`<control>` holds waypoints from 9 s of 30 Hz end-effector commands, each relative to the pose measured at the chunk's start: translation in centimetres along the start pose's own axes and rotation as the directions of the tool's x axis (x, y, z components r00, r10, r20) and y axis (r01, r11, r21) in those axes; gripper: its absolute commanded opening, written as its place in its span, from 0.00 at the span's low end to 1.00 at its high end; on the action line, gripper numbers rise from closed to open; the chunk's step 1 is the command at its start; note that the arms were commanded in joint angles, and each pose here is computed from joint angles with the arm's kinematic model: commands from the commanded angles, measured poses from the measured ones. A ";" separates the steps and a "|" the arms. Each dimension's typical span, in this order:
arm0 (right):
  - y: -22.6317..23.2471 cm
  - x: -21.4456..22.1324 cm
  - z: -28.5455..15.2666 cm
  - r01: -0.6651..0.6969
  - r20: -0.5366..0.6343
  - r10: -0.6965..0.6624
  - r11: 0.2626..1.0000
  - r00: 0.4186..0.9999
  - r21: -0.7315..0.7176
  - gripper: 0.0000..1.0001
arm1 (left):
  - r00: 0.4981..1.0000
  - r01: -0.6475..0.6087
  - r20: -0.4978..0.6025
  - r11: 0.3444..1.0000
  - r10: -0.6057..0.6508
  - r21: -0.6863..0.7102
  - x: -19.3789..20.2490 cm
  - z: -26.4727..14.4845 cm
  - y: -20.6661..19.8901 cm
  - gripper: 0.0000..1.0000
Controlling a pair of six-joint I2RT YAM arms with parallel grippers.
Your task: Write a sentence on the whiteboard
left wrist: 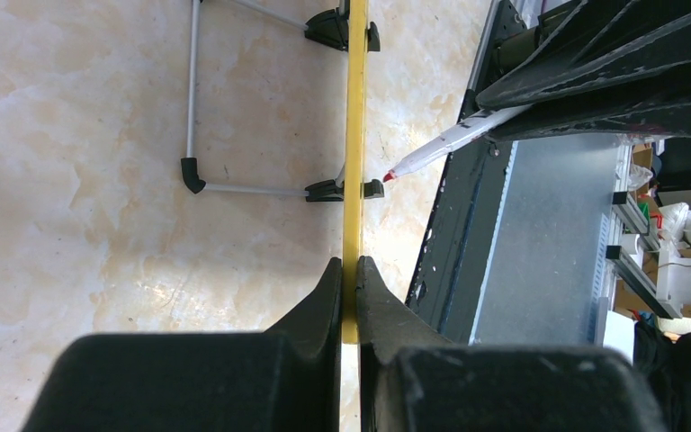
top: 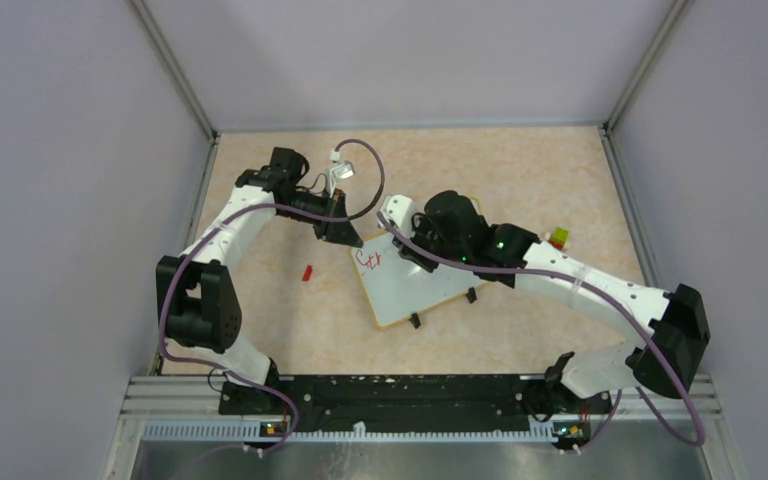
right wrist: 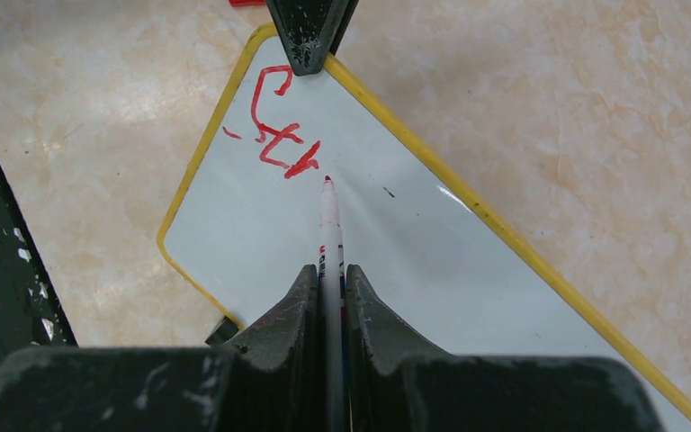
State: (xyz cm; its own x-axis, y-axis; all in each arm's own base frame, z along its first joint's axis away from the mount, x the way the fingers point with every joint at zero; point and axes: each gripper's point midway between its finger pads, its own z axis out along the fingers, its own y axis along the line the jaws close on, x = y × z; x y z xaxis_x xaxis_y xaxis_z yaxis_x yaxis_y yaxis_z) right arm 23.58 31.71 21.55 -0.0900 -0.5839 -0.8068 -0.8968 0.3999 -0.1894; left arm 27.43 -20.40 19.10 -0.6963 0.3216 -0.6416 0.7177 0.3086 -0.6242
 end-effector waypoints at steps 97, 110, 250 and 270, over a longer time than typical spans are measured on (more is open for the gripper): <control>-0.3 2.1 0.7 -0.031 -0.040 0.033 0.999 0.999 0.034 0.00 | 1.000 -0.014 0.007 1.000 0.014 0.001 -0.6 -0.2 -0.8 0.00; -1.7 -0.9 0.3 -0.028 0.025 0.026 0.997 0.999 0.075 0.00 | 1.000 -0.016 0.010 1.000 0.016 0.001 -0.6 -0.3 -0.9 0.00; -1.0 3.0 -0.4 -0.018 -0.072 0.022 0.998 0.997 0.058 0.00 | 1.000 -0.014 0.007 1.000 0.014 0.002 -0.5 -0.2 -0.6 0.00; 0.8 -0.7 -0.2 -0.007 0.003 0.007 1.000 1.000 -0.017 0.00 | 1.000 -0.014 0.006 1.000 0.014 0.000 -0.5 -0.1 -0.5 0.00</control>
State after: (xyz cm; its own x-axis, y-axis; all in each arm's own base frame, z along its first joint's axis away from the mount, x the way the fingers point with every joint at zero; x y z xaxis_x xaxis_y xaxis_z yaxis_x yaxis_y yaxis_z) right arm 22.74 30.21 18.09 -0.1362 -0.6607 -0.7382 -0.8964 0.3995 -0.1921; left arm 27.52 -20.35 19.01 -0.6971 0.3224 -0.6403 0.7169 0.3155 -0.6217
